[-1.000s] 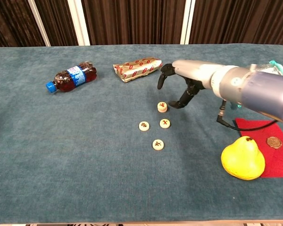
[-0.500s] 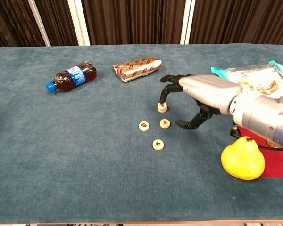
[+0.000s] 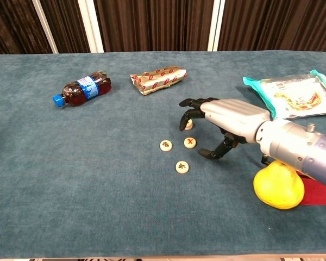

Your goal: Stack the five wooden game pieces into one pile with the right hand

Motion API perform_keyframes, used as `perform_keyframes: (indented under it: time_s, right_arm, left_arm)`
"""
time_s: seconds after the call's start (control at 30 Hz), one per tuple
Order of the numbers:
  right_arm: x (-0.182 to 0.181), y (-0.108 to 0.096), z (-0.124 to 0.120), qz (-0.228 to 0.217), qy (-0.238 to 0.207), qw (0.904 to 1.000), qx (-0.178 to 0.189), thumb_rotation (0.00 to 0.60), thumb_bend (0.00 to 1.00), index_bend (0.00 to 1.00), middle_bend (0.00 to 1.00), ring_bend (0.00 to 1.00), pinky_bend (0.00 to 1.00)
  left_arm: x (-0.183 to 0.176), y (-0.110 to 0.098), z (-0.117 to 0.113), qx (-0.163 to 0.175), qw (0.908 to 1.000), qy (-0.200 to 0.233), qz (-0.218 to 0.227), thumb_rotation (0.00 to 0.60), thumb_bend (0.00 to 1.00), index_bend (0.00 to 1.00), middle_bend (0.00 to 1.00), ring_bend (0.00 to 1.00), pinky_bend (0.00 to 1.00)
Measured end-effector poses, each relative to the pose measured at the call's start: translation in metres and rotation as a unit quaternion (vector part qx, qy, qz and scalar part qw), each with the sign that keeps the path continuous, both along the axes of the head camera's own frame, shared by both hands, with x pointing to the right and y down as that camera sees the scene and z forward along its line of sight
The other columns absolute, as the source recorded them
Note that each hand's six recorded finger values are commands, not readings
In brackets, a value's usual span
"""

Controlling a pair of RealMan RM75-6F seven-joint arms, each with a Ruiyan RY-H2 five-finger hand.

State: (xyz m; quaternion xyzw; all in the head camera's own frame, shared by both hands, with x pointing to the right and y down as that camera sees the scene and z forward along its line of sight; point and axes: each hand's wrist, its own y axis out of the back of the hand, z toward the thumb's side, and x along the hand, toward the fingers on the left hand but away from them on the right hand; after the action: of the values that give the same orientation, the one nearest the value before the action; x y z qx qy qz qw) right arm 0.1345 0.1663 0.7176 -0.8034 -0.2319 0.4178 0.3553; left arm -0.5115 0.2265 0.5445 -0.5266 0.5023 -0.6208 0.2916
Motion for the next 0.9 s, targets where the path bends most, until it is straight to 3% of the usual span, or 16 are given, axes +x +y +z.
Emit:
perform_keyframes:
  time_s: [0.47, 0.9]
  right_arm:
    - [0.0, -0.011, 0.009, 0.01, 0.011, 0.9999, -0.005, 0.6, 0.42, 0.38, 0.0, 0.0, 0.0]
    - [0.007, -0.013, 0.017, 0.019, 0.026, 0.9994, -0.015, 0.6, 0.42, 0.38, 0.0, 0.0, 0.0]
  left_arm:
    - [0.0, 0.0, -0.001, 0.002, 1.0, -0.002, 0.0, 0.6, 0.59, 0.1, 0.0, 0.0, 0.0]
    - [0.001, 0.0, -0.001, 0.006, 1.0, -0.003, 0.003, 0.6, 0.59, 0.1, 0.0, 0.0, 0.0]
